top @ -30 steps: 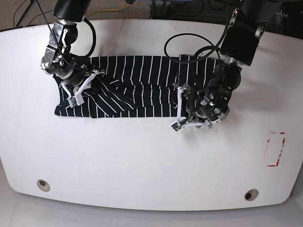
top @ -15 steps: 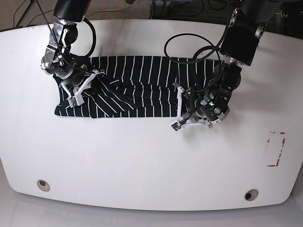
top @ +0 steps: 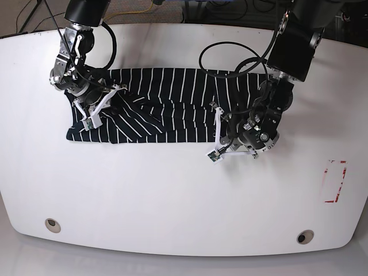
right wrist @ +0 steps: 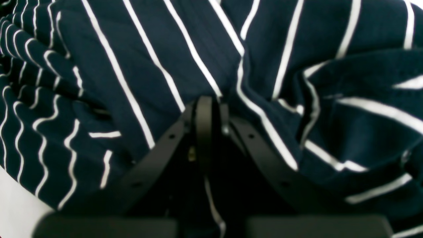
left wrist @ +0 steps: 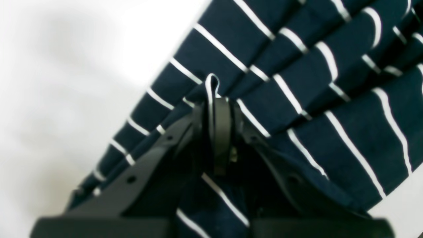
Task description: Layout the t-shirt on the table in an organized manner, then fold the t-shirt properly
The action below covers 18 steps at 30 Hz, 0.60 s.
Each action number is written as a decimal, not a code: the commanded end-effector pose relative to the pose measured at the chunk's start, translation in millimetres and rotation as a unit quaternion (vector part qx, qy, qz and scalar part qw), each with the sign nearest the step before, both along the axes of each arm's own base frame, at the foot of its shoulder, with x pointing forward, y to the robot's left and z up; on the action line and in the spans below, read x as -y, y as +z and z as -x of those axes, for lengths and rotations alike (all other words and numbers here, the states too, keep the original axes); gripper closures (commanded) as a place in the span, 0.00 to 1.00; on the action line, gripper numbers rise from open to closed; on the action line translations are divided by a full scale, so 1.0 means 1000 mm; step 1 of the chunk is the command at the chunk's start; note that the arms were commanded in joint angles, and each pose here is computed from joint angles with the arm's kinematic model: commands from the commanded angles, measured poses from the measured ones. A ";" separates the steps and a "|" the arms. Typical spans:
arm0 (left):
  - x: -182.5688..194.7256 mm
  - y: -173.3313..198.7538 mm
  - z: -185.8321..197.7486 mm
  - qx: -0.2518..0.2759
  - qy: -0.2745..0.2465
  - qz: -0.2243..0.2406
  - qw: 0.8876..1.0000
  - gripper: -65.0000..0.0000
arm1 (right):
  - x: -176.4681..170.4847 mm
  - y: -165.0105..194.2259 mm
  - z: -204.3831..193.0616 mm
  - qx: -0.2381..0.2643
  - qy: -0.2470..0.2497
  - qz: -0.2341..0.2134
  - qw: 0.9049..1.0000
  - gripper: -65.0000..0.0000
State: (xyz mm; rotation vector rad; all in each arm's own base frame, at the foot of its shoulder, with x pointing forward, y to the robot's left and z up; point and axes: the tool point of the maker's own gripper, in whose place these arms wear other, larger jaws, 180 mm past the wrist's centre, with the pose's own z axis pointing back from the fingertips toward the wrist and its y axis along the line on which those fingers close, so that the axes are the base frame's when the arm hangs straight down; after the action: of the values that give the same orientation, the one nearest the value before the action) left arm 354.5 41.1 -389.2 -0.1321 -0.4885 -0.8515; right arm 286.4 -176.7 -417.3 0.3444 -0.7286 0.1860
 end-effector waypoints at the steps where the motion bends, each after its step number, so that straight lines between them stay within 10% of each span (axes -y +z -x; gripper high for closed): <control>1: 0.009 0.022 -0.018 0.032 -0.003 0.015 0.999 0.97 | 0.004 0.008 -0.006 0.012 -0.002 0.005 1.000 0.97; 18: 0.031 0.030 -0.031 0.034 -0.006 0.033 0.999 0.97 | 0.005 0.008 -0.006 0.012 -0.002 0.005 1.000 0.97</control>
State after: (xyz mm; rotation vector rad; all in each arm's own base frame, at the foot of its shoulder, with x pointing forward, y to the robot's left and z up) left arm 377.6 16.9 -368.1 -0.1523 -0.5489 -0.8499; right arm 286.3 -176.9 -417.3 0.3439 -0.7282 0.1859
